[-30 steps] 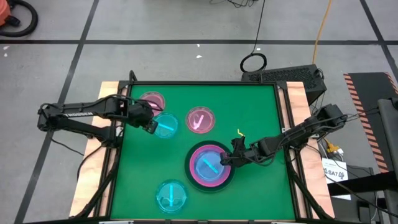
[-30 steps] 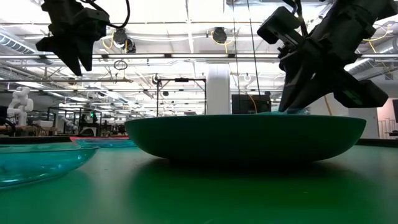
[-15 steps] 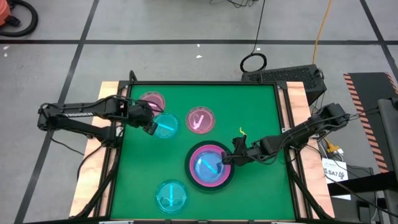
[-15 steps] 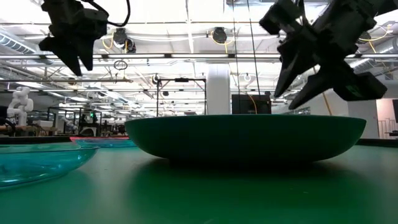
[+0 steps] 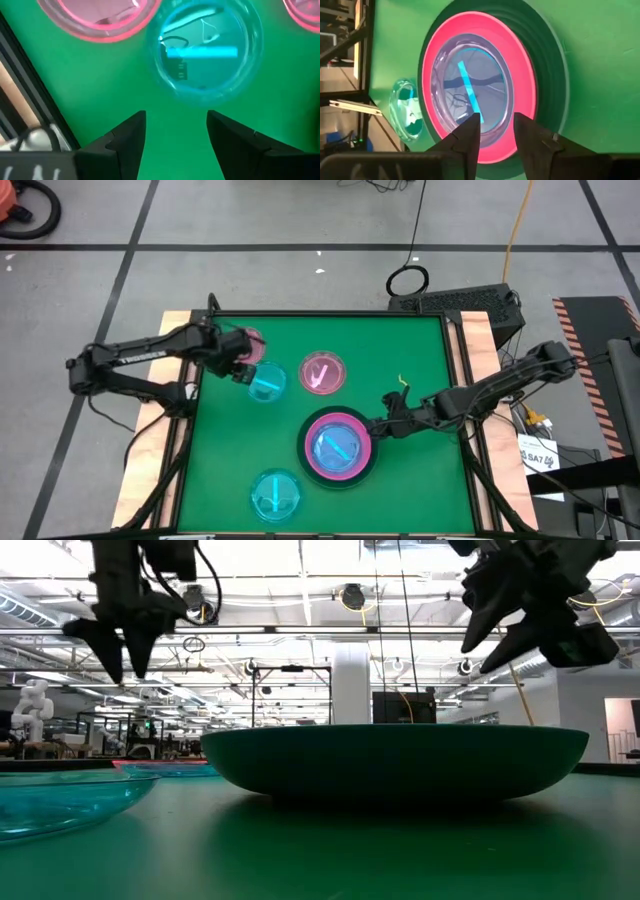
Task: Stack plastic plates
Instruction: Stack the top blue transparent plate on top of the other blue transparent plate
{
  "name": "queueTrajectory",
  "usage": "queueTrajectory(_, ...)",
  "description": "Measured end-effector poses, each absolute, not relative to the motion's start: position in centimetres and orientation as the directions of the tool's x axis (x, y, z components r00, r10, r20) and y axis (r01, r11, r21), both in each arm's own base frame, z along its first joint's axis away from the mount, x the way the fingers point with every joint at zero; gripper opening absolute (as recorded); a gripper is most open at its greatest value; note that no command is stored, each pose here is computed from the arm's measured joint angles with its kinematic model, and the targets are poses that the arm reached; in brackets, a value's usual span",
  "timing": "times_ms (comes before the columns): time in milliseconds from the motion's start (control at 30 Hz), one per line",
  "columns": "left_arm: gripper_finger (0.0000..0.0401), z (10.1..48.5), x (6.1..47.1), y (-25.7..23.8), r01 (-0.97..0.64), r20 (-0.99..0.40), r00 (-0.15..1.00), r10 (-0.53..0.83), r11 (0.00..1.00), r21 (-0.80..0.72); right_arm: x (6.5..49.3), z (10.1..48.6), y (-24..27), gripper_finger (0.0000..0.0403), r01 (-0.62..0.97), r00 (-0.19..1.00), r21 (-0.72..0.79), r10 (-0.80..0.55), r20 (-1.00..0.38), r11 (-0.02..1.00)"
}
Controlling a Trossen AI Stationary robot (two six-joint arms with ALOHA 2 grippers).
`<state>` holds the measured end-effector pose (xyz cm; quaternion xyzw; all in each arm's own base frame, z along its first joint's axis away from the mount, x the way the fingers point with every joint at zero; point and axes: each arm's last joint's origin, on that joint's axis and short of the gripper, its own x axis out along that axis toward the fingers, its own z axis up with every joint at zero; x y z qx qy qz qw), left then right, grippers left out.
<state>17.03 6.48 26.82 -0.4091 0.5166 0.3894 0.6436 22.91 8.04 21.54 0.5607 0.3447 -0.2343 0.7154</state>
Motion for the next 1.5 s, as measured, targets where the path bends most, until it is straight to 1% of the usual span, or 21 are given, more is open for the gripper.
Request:
queueTrajectory(67, 0.0216, 26.3, 17.2, 7.7, -0.923, -0.981, 0.178, 0.071, 0.357, -0.142, 22.8, 21.7, 8.0, 0.0114, 0.718, 0.653, 0.639, 0.052, -0.756, 0.274)
queueTrajectory(167, 0.0216, 25.2, 17.3, 9.5, -0.912, -0.965, 0.256, 0.054, 0.344, -0.222, 22.7, 21.8, 8.0, 0.0114, 0.711, 0.654, 0.637, 0.052, -0.755, 0.296)
queueTrajectory(233, 0.0216, 24.4, 17.2, 10.2, -0.909, -0.958, 0.281, 0.063, 0.338, -0.244, 22.7, 21.7, 7.9, 0.0114, 0.71, 0.651, 0.632, 0.051, -0.757, 0.31)
queueTrajectory(400, 0.0216, 22.4, 16.3, 10.4, -0.929, -0.97, 0.24, 0.045, 0.301, -0.216, 22.6, 21.7, 8.0, 0.0114, 0.709, 0.65, 0.63, 0.052, -0.758, 0.316)
queueTrajectory(633, 0.0215, 19.6, 16.0, 10.1, -0.921, -0.96, 0.278, 0.009, 0.288, -0.264, 22.6, 21.7, 7.9, 0.0114, 0.705, 0.647, 0.621, 0.049, -0.761, 0.343)
queueTrajectory(733, 0.0202, 18.4, 15.6, 9.8, -0.924, -0.963, 0.271, -0.005, 0.279, -0.261, 22.6, 21.7, 7.9, 0.0114, 0.707, 0.645, 0.618, 0.048, -0.763, 0.344)
queueTrajectory(933, 0.0161, 16.7, 15.1, 9.5, -0.929, -0.963, 0.268, -0.011, 0.263, -0.261, 22.5, 21.6, 7.9, 0.0114, 0.715, 0.634, 0.606, 0.042, -0.772, 0.347)
queueTrajectory(1067, 0.0145, 15.8, 14.8, 9.3, -0.934, -0.964, 0.265, -0.014, 0.245, -0.26, 22.5, 21.6, 7.9, 0.0114, 0.715, 0.635, 0.607, 0.041, -0.771, 0.346)
queueTrajectory(1333, 0.0138, 15.1, 15.0, 9.4, -0.926, -0.952, 0.306, 0.006, 0.235, -0.296, 22.5, 21.6, 7.9, 0.0114, 0.715, 0.635, 0.607, 0.041, -0.771, 0.346)
queueTrajectory(1500, 0.0138, 14.1, 14.7, 9.2, -0.932, -0.951, 0.309, 0.012, 0.202, -0.3, 22.5, 21.6, 7.9, 0.0114, 0.715, 0.635, 0.607, 0.04, -0.771, 0.346)
